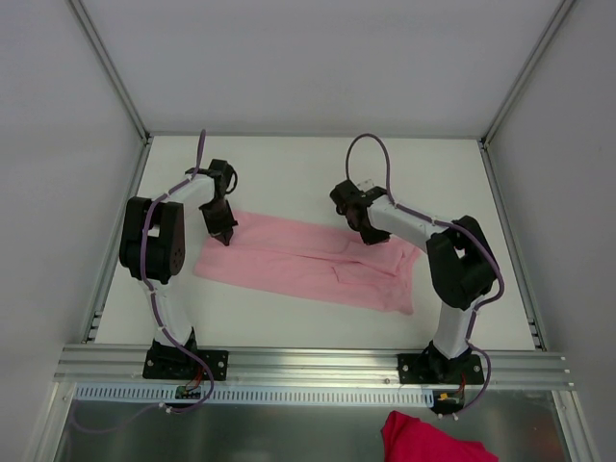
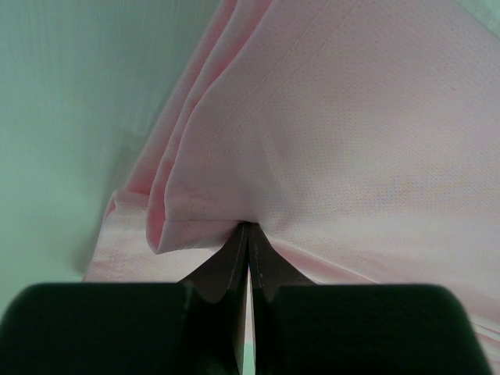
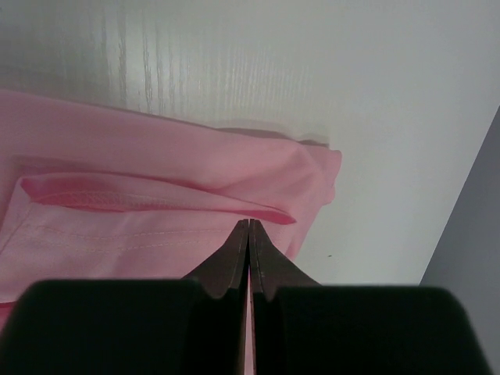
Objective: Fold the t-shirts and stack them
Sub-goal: Fold the other side of the tshirt into a rectangle
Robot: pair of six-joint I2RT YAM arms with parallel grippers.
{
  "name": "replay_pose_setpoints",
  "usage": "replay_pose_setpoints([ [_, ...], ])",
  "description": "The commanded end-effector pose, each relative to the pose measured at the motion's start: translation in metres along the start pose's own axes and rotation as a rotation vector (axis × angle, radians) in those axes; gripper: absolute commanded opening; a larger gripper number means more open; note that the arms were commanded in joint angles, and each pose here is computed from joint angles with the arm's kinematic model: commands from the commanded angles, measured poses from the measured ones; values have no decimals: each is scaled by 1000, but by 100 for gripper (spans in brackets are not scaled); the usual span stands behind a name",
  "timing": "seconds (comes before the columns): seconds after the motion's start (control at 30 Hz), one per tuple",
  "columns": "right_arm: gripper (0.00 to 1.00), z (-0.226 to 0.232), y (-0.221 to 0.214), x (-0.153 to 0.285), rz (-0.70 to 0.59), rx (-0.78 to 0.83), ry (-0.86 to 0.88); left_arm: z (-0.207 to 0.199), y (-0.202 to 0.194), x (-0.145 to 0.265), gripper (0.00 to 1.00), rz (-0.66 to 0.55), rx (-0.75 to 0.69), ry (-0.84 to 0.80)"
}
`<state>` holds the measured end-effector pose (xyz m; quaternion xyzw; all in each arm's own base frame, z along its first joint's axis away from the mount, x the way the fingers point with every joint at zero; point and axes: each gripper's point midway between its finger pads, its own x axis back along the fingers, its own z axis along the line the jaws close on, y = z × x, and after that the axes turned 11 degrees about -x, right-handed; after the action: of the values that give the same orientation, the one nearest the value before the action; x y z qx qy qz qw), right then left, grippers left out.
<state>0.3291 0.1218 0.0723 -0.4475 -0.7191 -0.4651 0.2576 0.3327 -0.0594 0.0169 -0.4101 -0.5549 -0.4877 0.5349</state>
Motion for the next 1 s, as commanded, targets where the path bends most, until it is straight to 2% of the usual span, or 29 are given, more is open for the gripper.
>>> replay_pose_setpoints([
  [0.0,1,-2,-25,-6,77,-8,-9,3,9,10,0,-25,3,0],
  [0.07,1,0,-31,-8,91,-10,-4,3,10,11,2,-26,-2,-3],
  [0.1,4,2,-34,-9,98,-11,10,2,11,12,13,-29,-4,-9],
  [0.13,21,4,-36,-11,96,-13,19,1,11,14,29,-36,-5,-18],
  [0.17,27,5,-35,-10,85,-7,33,-3,15,16,50,-55,-6,-39],
  [0.2,31,7,-33,-7,77,-10,54,-5,19,21,60,-73,-4,-50],
  [0.27,47,6,-19,1,34,-23,79,-10,29,28,83,-114,-3,-78],
  [0.3,53,4,-14,4,18,-11,81,-12,32,33,89,-127,2,-91],
  [0.33,62,2,-5,10,-4,-22,87,-14,37,37,93,-146,5,-101],
  [0.4,74,-4,1,16,-19,-22,80,-20,44,45,94,-173,12,-132],
  [0.57,76,-19,6,44,-60,-60,121,-25,58,61,94,-231,23,-162],
  [0.63,65,-25,1,52,-49,-76,130,-30,65,70,94,-251,20,-186],
  [0.67,49,-25,-2,58,-46,-86,159,-33,67,74,94,-258,19,-201],
  [0.7,17,-25,-6,61,-35,-91,170,-37,73,79,92,-278,16,-218],
  [0.73,4,-23,-8,64,-32,-106,185,-41,74,82,91,-282,11,-245],
  [0.8,1,-20,-18,65,-7,-105,199,-47,77,82,86,-283,8,-270],
  [0.83,1,-16,-22,65,0,-108,202,-53,76,81,66,-270,-1,-301],
  [0.87,1,-14,-29,61,18,-98,201,-54,73,71,52,-245,0,-299],
  [0.9,1,-10,-33,61,25,-95,205,-57,72,67,21,-238,-3,-303],
  [0.93,1,-5,-36,61,34,-96,219,-60,69,60,9,-216,-5,-314],
  [0.97,1,-2,-39,61,40,-95,232,-61,65,54,0,-200,-6,-314],
])
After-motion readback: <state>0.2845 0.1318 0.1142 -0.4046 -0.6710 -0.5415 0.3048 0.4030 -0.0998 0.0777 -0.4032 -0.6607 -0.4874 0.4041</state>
